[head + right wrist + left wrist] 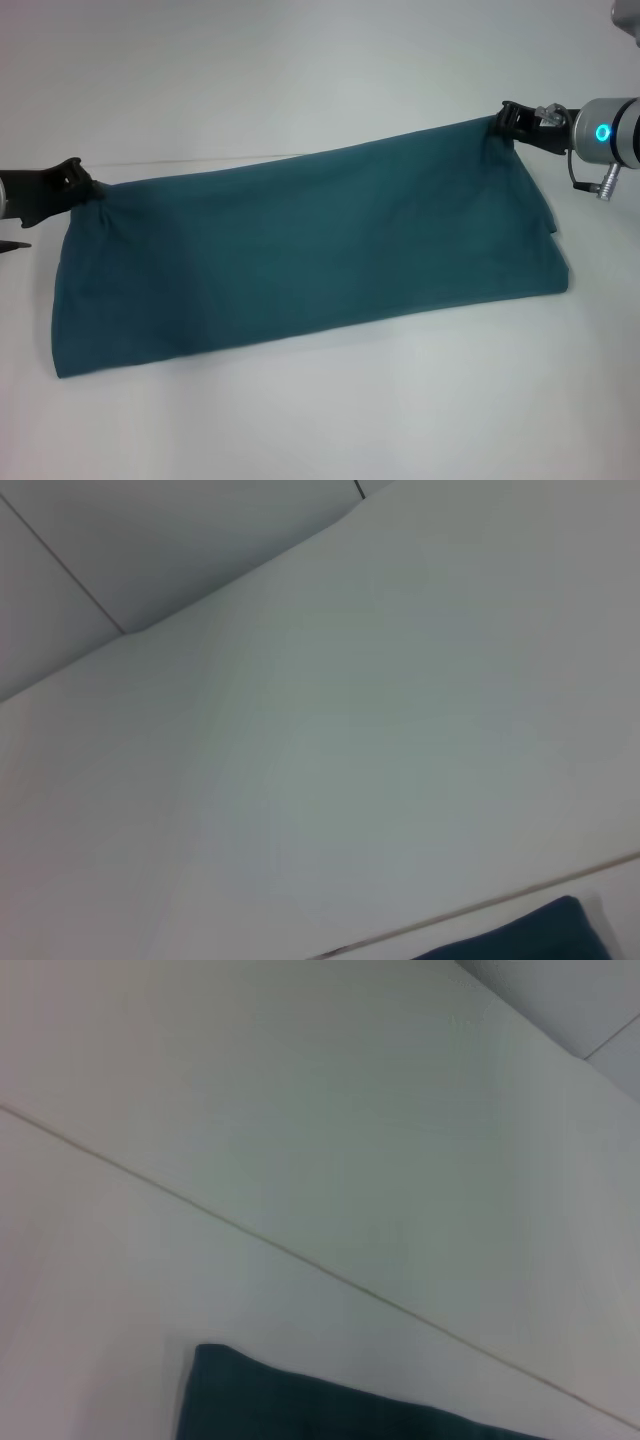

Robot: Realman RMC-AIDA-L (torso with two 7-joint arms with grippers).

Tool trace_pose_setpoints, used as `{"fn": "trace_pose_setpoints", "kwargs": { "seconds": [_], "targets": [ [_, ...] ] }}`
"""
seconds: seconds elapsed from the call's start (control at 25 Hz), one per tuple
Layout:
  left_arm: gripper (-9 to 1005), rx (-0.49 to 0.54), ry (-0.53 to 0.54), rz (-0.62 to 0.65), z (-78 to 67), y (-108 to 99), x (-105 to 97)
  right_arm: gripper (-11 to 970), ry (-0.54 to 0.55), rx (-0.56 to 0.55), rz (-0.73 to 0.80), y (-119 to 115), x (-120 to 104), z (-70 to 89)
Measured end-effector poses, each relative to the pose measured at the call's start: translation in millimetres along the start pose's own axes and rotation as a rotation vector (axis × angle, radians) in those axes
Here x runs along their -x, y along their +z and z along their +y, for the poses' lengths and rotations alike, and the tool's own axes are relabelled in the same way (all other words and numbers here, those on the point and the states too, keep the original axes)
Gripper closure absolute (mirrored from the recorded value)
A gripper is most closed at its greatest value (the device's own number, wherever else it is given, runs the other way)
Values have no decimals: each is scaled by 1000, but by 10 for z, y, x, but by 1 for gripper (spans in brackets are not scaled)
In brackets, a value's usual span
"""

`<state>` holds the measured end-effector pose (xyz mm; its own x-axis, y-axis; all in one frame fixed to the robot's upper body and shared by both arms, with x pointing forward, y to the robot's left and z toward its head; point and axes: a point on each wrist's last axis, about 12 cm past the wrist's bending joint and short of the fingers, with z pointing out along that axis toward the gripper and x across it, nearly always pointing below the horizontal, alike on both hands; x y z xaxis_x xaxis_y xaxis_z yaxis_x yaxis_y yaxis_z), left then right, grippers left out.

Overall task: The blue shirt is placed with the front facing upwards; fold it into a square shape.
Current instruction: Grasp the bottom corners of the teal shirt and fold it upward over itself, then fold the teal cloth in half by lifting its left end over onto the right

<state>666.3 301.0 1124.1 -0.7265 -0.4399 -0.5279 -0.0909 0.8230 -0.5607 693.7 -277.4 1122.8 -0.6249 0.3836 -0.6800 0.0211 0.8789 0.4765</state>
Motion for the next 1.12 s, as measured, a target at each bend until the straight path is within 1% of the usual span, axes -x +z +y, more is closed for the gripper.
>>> {"fn": "trace_pose_setpoints", "kwargs": {
  "seconds": [0.48, 0.72, 0.84, 0.96, 1.12],
  "targets": [
    [962, -4, -3, -11, -5, -7, 13, 824, -12, 6, -6, -4, 40, 28],
    [962, -4, -10, -29, -2, -16, 17, 799, -79, -2, 9, -5, 63, 39],
    [875, -2, -23, -40, 21, -24, 5, 787, -82, -8, 0, -21, 118, 22],
    [783, -3, -33, -43, 40, -32, 0, 665, -75, -6, -8, -63, 211, -15],
    [645, -4, -40, -46, 77, -69, 2, 512, -76, 15, 8, -109, 262, -29]
  ]
}}
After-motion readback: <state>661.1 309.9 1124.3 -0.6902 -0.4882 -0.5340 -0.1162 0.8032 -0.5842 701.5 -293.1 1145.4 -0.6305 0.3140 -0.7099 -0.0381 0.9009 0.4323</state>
